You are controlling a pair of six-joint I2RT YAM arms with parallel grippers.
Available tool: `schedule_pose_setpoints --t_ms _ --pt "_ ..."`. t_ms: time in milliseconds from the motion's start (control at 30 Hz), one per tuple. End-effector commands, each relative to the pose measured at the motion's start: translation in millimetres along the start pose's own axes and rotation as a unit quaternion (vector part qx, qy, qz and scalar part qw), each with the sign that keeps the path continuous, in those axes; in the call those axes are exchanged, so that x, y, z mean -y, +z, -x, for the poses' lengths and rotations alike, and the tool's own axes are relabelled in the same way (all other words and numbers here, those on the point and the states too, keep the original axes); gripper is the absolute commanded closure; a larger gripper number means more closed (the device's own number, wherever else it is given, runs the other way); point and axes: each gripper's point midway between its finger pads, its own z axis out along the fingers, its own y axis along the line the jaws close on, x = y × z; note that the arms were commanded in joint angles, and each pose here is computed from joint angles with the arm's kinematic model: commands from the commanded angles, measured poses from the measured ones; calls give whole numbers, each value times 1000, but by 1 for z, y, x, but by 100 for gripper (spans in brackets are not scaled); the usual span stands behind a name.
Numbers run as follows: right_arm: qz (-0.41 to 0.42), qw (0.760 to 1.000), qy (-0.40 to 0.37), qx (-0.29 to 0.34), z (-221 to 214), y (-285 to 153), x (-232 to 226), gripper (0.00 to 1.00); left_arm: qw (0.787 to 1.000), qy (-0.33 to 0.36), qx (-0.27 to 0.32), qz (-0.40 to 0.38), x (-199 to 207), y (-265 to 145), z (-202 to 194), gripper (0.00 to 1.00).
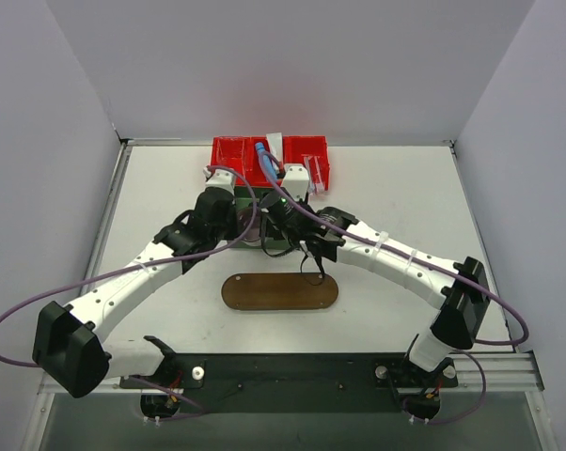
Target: Prepare toiletry sets of a toothbrush and toothpaste on the tray
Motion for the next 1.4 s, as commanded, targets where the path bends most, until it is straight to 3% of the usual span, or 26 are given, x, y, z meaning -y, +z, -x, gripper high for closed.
schedule_pose_setpoints --t_ms 0,833,1367 --pt "-12 998 49 25 17 1 -3 53 993 -56 97 -31 18 -18 53 100" --pt "-10 995 94 -10 -17 25 -10 60 990 -55 131 -11 17 -31 51 100" --pt "23 992 116 -37 -26 23 -27 60 990 -48 133 21 7 -24 48 100"
